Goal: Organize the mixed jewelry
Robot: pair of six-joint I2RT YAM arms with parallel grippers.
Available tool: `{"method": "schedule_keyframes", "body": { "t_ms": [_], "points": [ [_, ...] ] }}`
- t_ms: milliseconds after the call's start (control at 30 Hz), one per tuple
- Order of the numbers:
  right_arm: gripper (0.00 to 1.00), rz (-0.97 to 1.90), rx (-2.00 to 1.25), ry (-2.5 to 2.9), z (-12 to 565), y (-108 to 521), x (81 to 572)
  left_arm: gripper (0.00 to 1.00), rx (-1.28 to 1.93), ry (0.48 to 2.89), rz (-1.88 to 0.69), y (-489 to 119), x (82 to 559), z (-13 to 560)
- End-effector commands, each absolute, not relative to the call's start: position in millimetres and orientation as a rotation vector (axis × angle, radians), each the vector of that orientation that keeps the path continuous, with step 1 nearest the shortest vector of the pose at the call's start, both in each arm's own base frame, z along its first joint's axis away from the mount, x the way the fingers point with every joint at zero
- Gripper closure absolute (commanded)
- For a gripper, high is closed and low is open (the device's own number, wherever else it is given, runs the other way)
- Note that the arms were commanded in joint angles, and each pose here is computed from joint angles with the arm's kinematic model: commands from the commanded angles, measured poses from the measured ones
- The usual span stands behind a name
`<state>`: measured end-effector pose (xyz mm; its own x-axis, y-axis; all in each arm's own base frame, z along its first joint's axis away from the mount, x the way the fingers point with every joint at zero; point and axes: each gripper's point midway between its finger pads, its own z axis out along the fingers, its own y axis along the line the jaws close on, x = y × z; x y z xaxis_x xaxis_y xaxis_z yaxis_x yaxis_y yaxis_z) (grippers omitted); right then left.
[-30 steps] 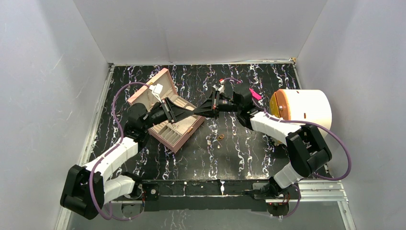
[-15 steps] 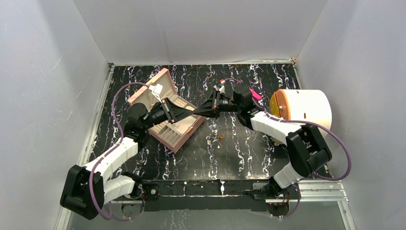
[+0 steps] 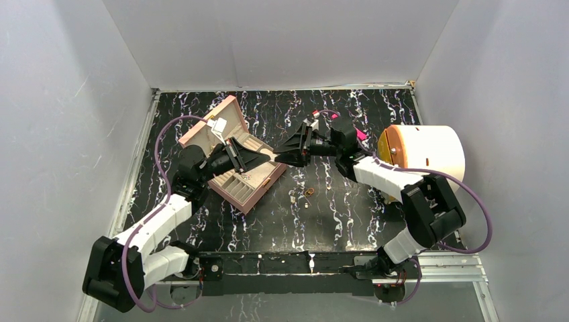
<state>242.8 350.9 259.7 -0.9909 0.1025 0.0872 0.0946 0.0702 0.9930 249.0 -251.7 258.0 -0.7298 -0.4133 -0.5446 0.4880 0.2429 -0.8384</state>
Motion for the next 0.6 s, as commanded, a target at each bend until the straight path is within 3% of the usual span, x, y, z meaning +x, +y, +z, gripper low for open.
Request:
{"method": "schedule_keyframes", "body": {
  "t_ms": [0,167,300,567],
  "points": [
    [0.49,2.152,0.174,2.180,280.6,336.9,244.0,1.00,0.094,1.748,-1.548,-249.7,249.5,269.5],
    [0.42,2.119,0.191,2.165,279.0,327.3,248.4,0.99,0.052,1.813,-1.495,-247.4,255.9,257.8],
    [0.41,2.005,0.204,2.203,263.4,318.1,254.2,1.00,-0.003,1.991,-1.270,-233.5,271.3,234.3],
    [0.41,1.512,0.197,2.384,200.7,293.3,266.9,1.00,0.011,2.259,-0.909,-203.6,280.0,200.3]
  ]
}}
